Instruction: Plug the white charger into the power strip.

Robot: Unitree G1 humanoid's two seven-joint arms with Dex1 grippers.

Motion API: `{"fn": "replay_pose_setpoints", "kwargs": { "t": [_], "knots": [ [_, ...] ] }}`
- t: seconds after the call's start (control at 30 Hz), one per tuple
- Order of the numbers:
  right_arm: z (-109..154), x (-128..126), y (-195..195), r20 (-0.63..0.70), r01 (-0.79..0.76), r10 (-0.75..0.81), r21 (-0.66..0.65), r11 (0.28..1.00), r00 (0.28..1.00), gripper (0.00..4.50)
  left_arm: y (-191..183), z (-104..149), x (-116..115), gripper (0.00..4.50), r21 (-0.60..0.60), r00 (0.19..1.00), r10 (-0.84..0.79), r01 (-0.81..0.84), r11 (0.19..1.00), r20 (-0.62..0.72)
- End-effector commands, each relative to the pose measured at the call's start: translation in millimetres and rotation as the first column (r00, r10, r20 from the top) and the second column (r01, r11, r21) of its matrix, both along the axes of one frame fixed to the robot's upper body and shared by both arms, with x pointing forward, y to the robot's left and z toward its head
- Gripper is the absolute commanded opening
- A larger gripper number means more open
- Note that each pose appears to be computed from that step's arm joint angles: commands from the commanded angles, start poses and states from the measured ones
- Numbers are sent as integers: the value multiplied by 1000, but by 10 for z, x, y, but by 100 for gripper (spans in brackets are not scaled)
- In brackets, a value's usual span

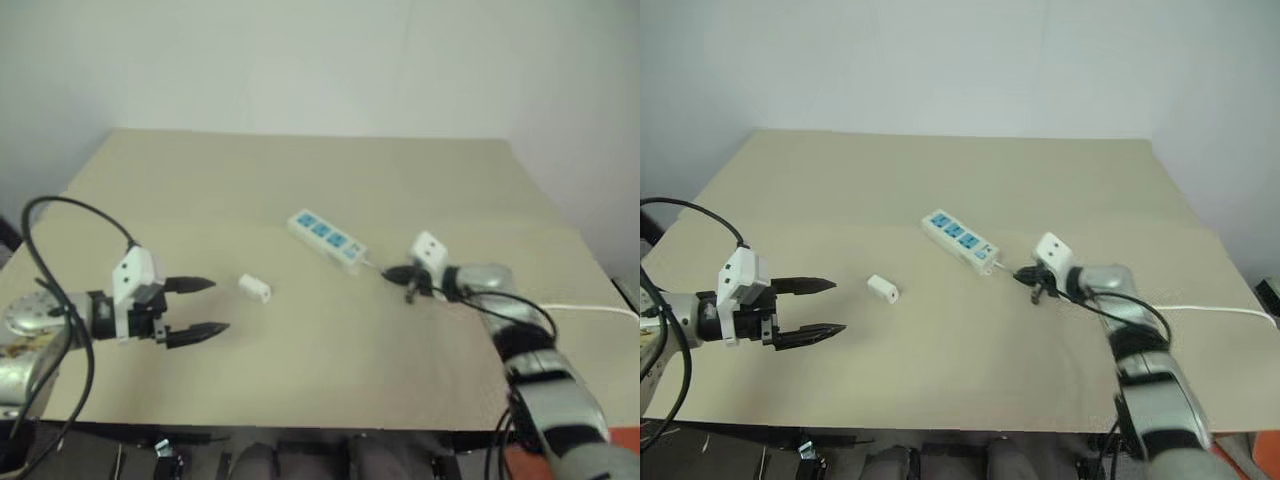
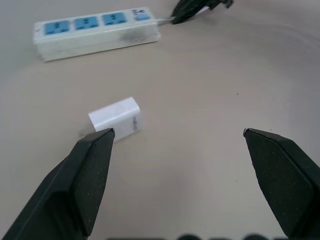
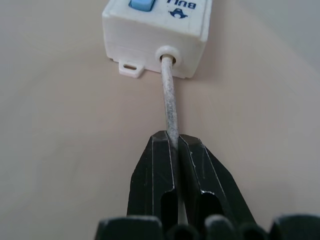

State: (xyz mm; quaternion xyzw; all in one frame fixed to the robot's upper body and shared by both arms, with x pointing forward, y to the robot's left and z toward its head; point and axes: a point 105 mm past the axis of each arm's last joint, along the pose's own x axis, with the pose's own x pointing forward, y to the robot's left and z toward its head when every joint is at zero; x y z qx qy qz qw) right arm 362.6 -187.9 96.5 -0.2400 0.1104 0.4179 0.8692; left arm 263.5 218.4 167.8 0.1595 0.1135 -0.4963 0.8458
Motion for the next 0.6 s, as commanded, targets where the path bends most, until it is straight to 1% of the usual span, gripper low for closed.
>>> {"fn": "replay_pose_setpoints", "kwargs": {
  "t": [0.03, 0.13, 0.2, 0.33, 0.43, 0.47, 0.53, 0.6],
  "knots": [
    [49, -387, -239, 19, 68, -68, 3, 998, 998, 2, 60, 98, 1, 450, 16, 999, 1, -2, 1000, 44],
    [125, -600, -309, 28, 115, -117, 43, 992, 993, 2, 92, 104, 25, 450, 16, 999, -1, 1, 1000, 41],
    [174, -671, -299, 35, 123, -126, 70, 990, 991, 2, 100, 112, 51, 450, 16, 999, -6, 6, 1000, 41],
    [323, -703, -196, 72, 125, -137, 154, 980, 988, 126, 72, 130, 130, 450, 23, 998, -33, 32, 999, 45],
    [401, -736, -159, 102, 130, -155, 217, 967, 983, 239, 54, 163, 165, 450, 20, 997, -47, 46, 999, 55],
    [421, -747, -155, 113, 131, -161, 236, 963, 980, 270, 55, 168, 169, 450, 19, 997, -48, 47, 999, 57],
    [480, -756, -147, 171, 131, -184, 279, 951, 968, 335, 67, 169, 172, 450, 21, 997, -46, 45, 999, 64],
    [539, -767, -119, 225, 135, -222, 348, 928, 949, 409, 82, 153, 156, 450, 25, 997, -46, 45, 999, 63]
  ]
}}
